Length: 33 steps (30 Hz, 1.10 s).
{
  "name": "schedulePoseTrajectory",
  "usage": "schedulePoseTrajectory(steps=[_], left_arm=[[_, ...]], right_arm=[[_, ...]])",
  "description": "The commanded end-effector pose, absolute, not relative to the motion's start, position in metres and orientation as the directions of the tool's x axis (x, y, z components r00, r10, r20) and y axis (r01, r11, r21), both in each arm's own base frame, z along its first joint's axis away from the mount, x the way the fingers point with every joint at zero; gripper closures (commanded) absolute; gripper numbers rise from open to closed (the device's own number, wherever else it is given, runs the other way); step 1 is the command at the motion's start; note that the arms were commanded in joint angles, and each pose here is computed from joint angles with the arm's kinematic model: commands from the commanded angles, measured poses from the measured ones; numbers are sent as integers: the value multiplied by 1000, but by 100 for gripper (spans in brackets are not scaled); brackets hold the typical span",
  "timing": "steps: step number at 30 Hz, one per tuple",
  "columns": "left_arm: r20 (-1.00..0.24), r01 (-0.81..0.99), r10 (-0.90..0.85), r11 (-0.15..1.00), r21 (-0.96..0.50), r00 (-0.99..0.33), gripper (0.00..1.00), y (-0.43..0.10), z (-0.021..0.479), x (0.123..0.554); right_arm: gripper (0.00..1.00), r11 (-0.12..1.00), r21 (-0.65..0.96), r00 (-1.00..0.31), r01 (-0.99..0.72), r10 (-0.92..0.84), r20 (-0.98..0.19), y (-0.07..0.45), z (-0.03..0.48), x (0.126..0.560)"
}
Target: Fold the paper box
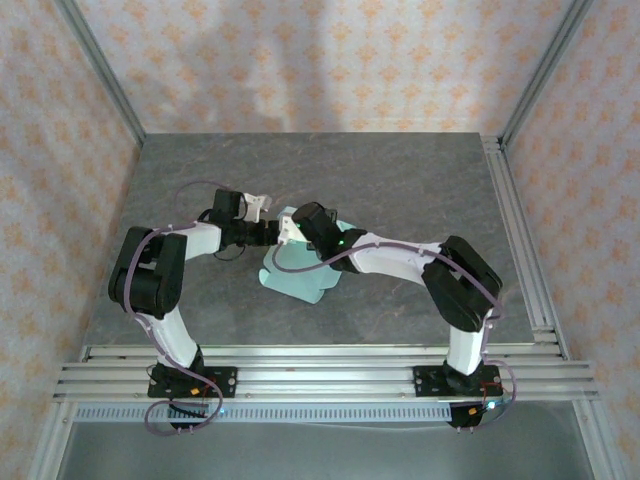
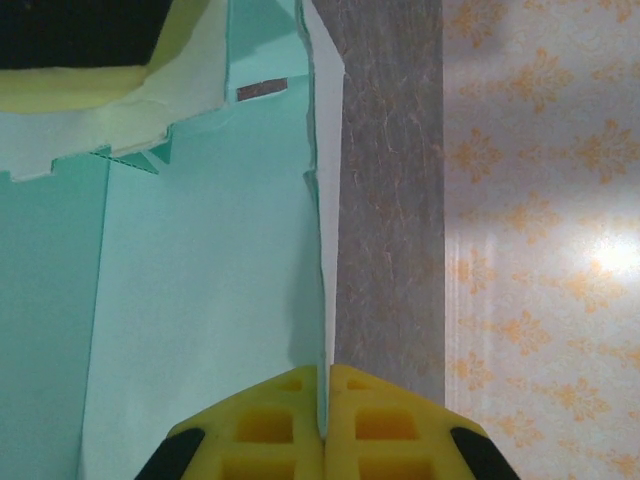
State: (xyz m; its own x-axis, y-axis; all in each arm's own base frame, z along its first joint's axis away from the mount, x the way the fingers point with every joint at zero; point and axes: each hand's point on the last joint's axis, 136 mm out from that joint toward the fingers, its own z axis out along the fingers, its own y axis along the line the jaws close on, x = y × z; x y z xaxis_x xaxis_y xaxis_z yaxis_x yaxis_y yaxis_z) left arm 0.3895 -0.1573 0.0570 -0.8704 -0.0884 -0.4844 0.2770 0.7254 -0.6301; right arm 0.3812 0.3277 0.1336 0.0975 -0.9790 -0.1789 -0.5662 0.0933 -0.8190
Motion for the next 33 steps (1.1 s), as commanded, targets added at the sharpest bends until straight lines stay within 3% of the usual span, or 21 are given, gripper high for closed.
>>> schedulePoseTrajectory(steps=[1,15,26,33], left_arm=[[-541,348,-71,693,-631,-838,39,-164,79,390],[-551,404,-16,663,-630,-834,42,-169,79,384],[-564,438,16,647,-624,-826,40,-172,82,387],[-575,427,-15,655,-623,-818,38,-164,83,391]], right_arm=[[100,41,-774,104,-631,-985,-137,329,111,371],[100,62,-768,76,-637,-987,-142,327,110,375],[100,60,-761,73,-647,-988,-140,327,107,375],[100,117,-712,25,-692,-982,-185,328,113,375]])
